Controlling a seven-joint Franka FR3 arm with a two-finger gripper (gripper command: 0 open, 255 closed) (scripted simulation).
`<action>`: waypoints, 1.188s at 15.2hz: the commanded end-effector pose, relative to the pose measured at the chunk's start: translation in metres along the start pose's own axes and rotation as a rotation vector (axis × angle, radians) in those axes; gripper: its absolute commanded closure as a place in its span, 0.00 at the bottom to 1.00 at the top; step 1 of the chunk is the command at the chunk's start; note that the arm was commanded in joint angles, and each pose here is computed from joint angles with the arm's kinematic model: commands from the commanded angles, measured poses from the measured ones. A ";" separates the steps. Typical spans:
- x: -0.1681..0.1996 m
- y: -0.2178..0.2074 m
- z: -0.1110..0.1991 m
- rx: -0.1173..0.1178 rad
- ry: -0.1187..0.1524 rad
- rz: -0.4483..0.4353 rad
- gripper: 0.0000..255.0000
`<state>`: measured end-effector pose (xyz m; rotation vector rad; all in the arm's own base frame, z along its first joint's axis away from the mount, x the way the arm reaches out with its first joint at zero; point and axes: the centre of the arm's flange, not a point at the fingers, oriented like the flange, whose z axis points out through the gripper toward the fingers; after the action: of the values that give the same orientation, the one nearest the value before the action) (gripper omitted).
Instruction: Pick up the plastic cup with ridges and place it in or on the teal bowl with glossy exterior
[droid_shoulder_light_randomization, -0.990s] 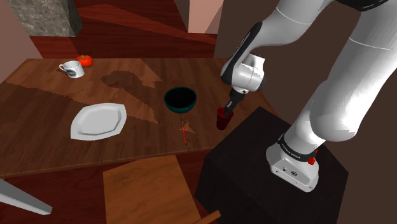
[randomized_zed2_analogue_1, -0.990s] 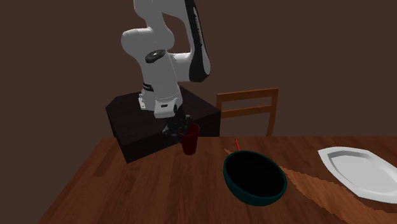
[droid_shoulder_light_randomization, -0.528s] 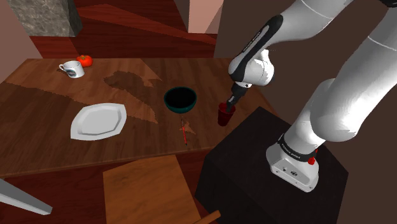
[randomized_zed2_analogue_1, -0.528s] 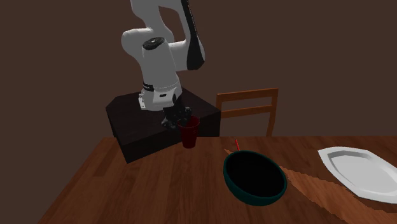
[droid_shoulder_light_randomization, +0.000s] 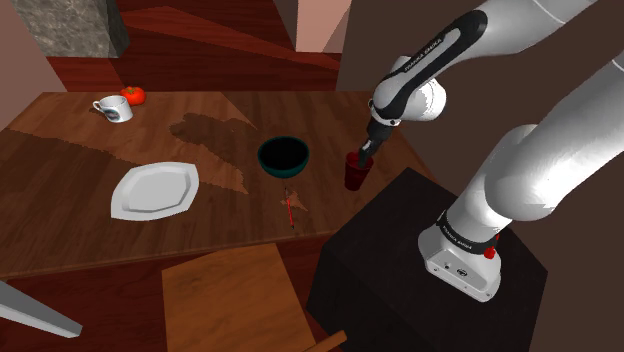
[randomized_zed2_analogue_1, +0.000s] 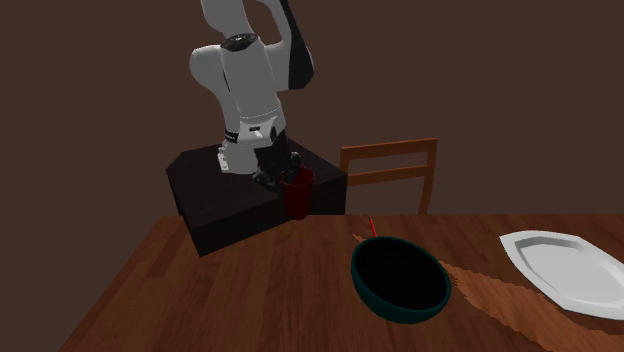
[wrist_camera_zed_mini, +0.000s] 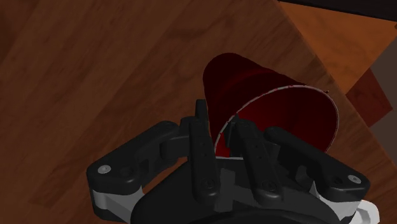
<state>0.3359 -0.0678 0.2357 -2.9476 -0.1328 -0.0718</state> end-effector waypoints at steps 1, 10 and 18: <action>0.001 -0.001 -0.010 -0.001 -0.001 0.000 1.00; 0.003 -0.010 -0.057 -0.001 -0.001 0.000 1.00; 0.044 -0.021 -0.081 -0.001 -0.001 0.000 1.00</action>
<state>0.3622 -0.0630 0.3183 -2.9493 -0.1328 -0.0704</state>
